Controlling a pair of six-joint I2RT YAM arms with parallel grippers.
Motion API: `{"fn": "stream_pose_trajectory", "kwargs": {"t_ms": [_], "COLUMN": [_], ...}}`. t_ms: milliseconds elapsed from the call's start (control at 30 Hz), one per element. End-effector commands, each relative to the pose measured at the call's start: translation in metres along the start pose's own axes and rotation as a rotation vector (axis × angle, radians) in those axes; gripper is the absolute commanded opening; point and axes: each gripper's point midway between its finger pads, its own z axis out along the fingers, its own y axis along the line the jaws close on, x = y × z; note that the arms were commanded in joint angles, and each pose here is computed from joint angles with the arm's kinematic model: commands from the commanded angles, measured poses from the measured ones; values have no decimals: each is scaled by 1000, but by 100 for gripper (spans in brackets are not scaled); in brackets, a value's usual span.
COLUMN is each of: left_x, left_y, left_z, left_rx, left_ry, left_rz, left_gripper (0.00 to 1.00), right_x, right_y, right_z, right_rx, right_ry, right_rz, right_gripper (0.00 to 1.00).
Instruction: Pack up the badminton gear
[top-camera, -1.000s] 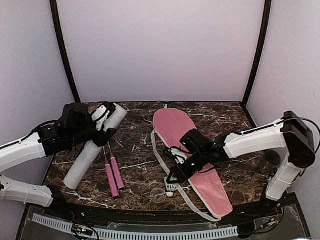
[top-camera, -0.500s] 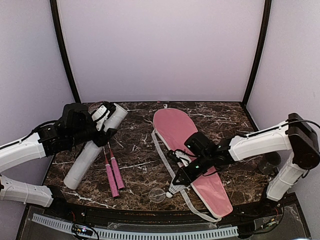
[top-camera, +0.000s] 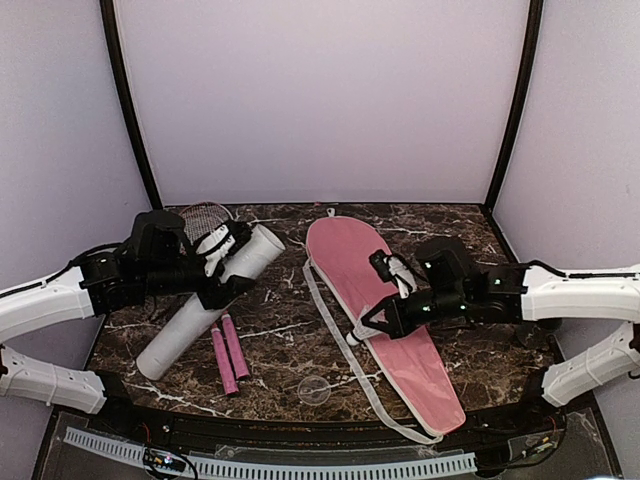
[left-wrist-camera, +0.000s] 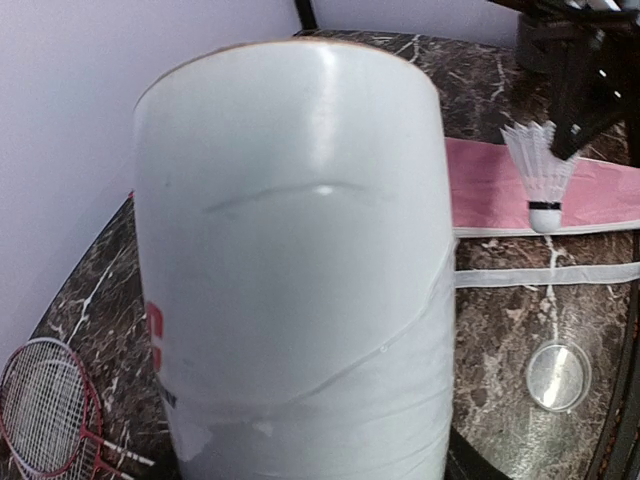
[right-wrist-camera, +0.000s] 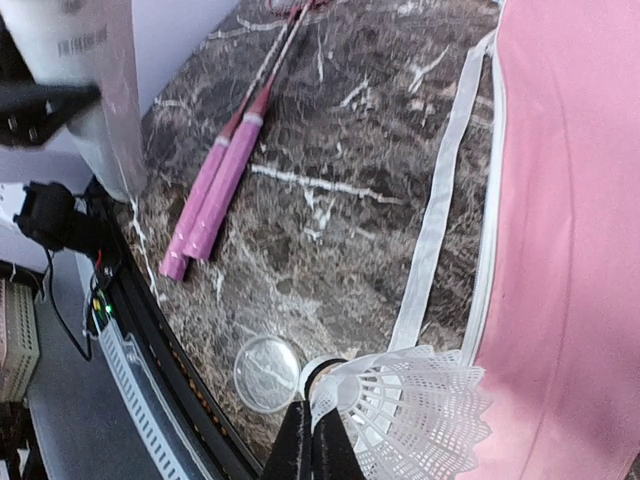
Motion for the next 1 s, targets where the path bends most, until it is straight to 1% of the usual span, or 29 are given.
{"fn": "stream_pose_trajectory", "kwargs": {"t_ms": [0,133,333,433,500,667,700,767,967], "left_x": [-6,-4,1,3,4,6,6,6,8], "left_y": [-55,-83,-99,-103,-105,-110,-111,-112,-117], "left_z": [1,1,3,6,6,6,6,6,7], "left_rx": [220,328,400,420,431,451,455,463,476], "left_ry": [-43,-41,-24,-12,-8,-5,-3,-2,7], "left_rz": [102,136,145,146,146,150,151,150,154], "left_gripper": [60,60,60,60,59,60,60,60,59], "right_x": [-48,-77,-100,-106,-107,-114,-105,-102,-99], "right_y": [-1,13,38,45,45,43,68,87,117], "right_z": [-32,-67,-113,-127,-125,-101,-93,-84,-56], "right_rx": [46,10,-100,-137,-135,-114,-254,-351,-467], "right_ry": [-252,-405,-572,-633,-629,-593,-509,-450,-328], "right_rz": [46,50,39,29,29,35,-3,-25,-66], "right_gripper": [0,0,0,0,0,0,0,0,0]}}
